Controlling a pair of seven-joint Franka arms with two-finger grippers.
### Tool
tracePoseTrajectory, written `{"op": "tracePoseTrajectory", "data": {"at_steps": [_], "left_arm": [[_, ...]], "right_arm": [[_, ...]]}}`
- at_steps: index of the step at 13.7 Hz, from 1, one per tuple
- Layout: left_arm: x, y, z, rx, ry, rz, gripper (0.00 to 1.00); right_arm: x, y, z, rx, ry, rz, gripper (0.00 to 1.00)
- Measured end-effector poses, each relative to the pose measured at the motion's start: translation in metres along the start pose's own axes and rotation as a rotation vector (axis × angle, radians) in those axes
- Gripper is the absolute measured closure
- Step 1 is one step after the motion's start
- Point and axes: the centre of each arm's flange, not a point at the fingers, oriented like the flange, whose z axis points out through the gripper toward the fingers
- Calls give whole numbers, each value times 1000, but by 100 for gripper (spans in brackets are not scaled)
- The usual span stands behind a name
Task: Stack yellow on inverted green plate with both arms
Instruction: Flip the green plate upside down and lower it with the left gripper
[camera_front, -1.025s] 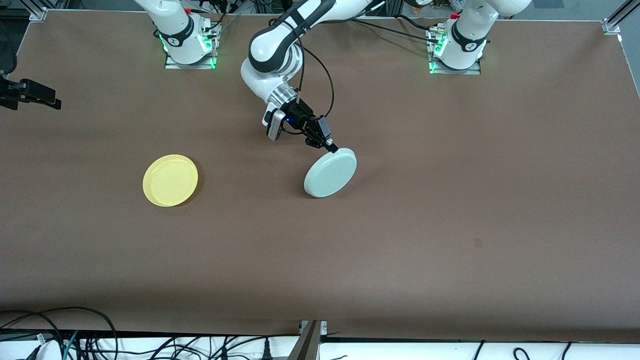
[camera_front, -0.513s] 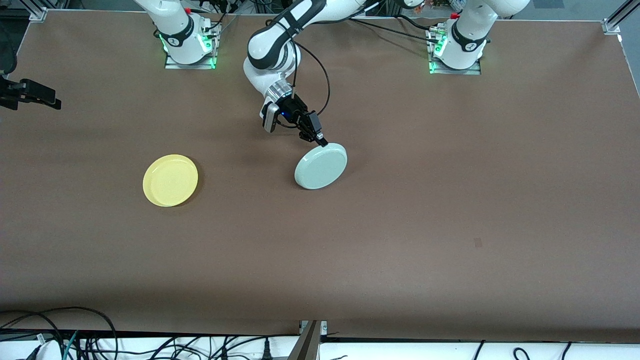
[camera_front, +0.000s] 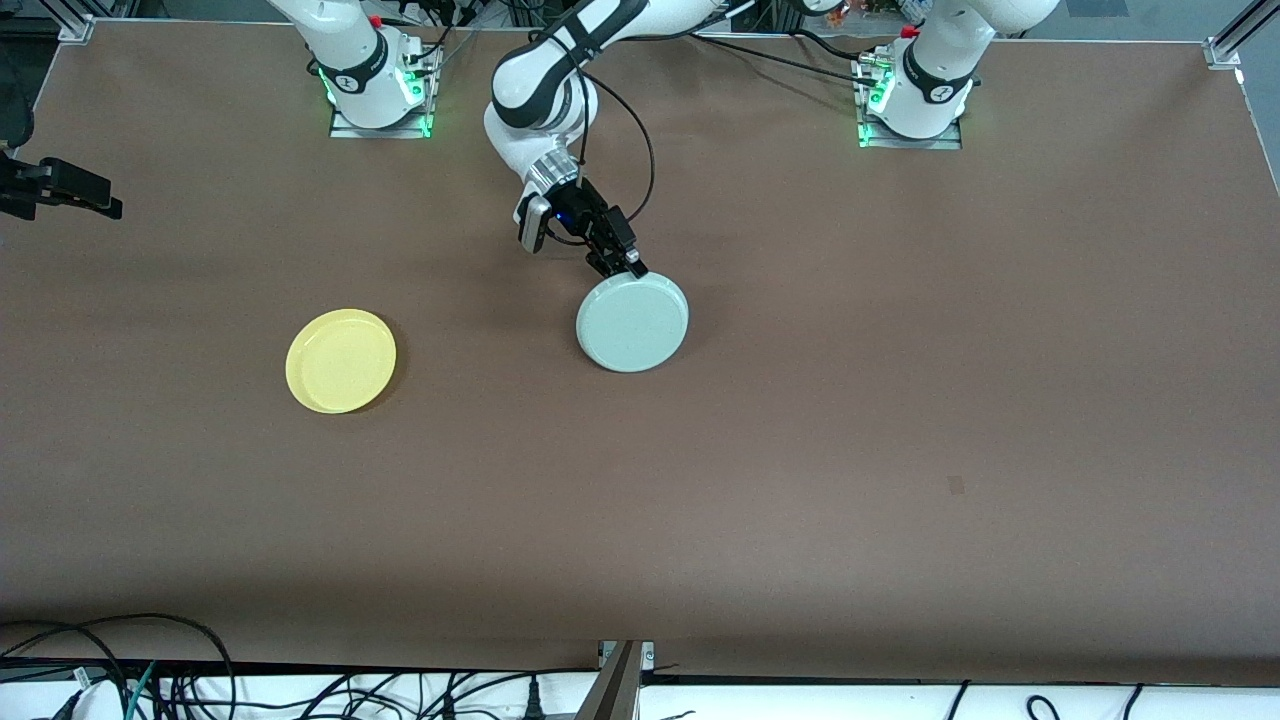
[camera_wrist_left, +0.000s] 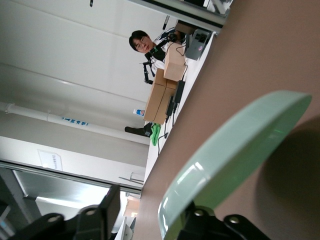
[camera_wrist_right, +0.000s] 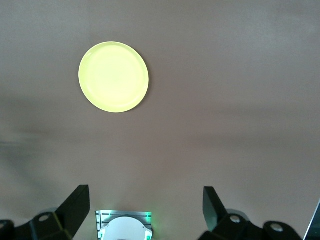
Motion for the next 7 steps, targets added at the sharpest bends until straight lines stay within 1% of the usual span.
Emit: {"op": "tracePoseTrajectory", "data": {"at_steps": [1,2,3,4,5,7], "left_arm": [[-4,5,-10,-14,17,-26,29],[-10,11,-22,-36,33,-56,20],[-15,17,-35,-67,45,-84,9],[-20,22,-47,-105,61,-114,1],[-21,28,-59,-160,78,-164,0],[-20,41,-77,-309,99,-327,0]], "right_arm": [[0,0,0,0,0,0,0],[0,0,0,0,0,0,0],[0,0,0,0,0,0,0],[0,0,0,0,0,0,0],[0,0,0,0,0,0,0],[0,0,0,0,0,0,0]]}}
